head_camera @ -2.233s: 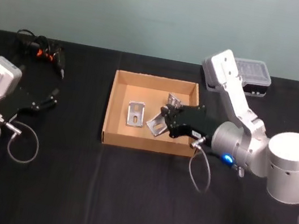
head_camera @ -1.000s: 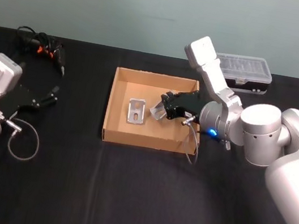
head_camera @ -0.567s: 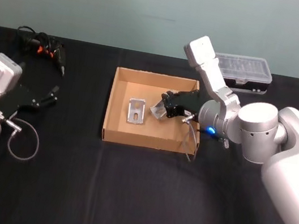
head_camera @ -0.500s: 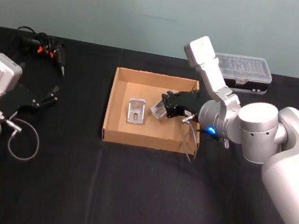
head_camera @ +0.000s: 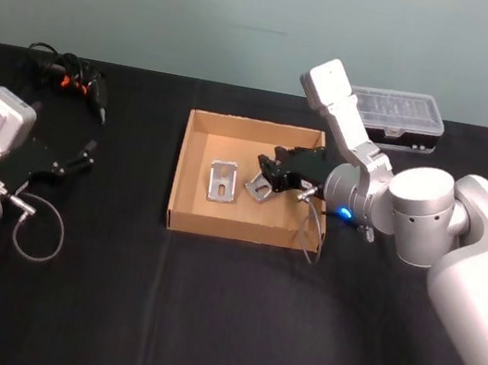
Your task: Use one hand to pick up the angle iron from the table and place it into the box.
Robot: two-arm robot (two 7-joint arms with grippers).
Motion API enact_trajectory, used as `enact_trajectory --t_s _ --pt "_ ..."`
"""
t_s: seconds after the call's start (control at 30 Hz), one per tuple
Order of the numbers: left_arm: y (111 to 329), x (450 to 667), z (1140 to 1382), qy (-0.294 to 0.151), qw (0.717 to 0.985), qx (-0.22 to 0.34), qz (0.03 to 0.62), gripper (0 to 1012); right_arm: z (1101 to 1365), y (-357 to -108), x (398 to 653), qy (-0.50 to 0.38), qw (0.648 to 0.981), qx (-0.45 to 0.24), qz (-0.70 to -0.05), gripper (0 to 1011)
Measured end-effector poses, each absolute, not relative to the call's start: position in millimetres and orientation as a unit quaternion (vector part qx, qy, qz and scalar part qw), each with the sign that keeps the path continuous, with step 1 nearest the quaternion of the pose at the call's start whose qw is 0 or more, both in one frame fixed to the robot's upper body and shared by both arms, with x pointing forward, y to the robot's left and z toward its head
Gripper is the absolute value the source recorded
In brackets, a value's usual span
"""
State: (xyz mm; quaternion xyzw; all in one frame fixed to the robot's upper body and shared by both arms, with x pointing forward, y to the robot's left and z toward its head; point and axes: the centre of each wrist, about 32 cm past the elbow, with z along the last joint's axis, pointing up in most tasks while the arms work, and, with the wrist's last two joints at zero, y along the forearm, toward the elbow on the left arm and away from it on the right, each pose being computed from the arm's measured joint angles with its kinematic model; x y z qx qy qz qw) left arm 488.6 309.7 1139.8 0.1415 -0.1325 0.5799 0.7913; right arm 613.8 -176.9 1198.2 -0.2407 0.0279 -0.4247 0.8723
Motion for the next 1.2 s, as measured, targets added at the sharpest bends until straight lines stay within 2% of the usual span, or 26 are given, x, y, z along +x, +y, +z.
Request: enact_trajectory --t_s 0.07,0.17,0.2,0.23,0.4,0.43,0.53,0.77,1.03,1.2 --pt "310 489 1140 -0.132 0.791 0.141 0.58 1011 1198 -177 614 0.028 0.872 -0.241 -0.425 302" --pt "310 489 1140 -0.132 0.791 0.141 0.58 1011 1198 -177 614 0.028 0.872 -0.241 -0.425 427" --pt "310 489 1140 -0.132 0.791 0.141 0.58 1011 1198 -177 614 0.028 0.872 -0.241 -0.425 427" --pt "310 489 1140 -0.132 0.791 0.141 0.58 1011 1198 -177 614 0.028 0.872 -0.241 -0.425 488" --pt "310 489 1140 -0.132 0.791 0.141 0.58 1011 1198 -177 614 0.028 0.872 -0.241 -0.425 630" --pt "310 489 1140 -0.133 0.791 0.141 0.58 1011 1198 -177 614 0.028 0.872 -0.241 -0.425 693" --pt "310 489 1140 -0.132 0.791 0.141 0.58 1011 1198 -177 614 0.029 0.872 -0.241 -0.425 787" --pt "310 489 1140 -0.132 0.791 0.141 0.58 1011 1202 -180 603 0.013 0.875 -0.227 -0.428 971" --pt "310 489 1140 -0.132 0.791 0.141 0.58 1011 1208 -187 577 -0.016 0.875 -0.185 -0.447 1003" --pt "310 489 1140 -0.132 0.791 0.141 0.58 1011 1206 -193 550 -0.039 0.872 -0.143 -0.467 1002"
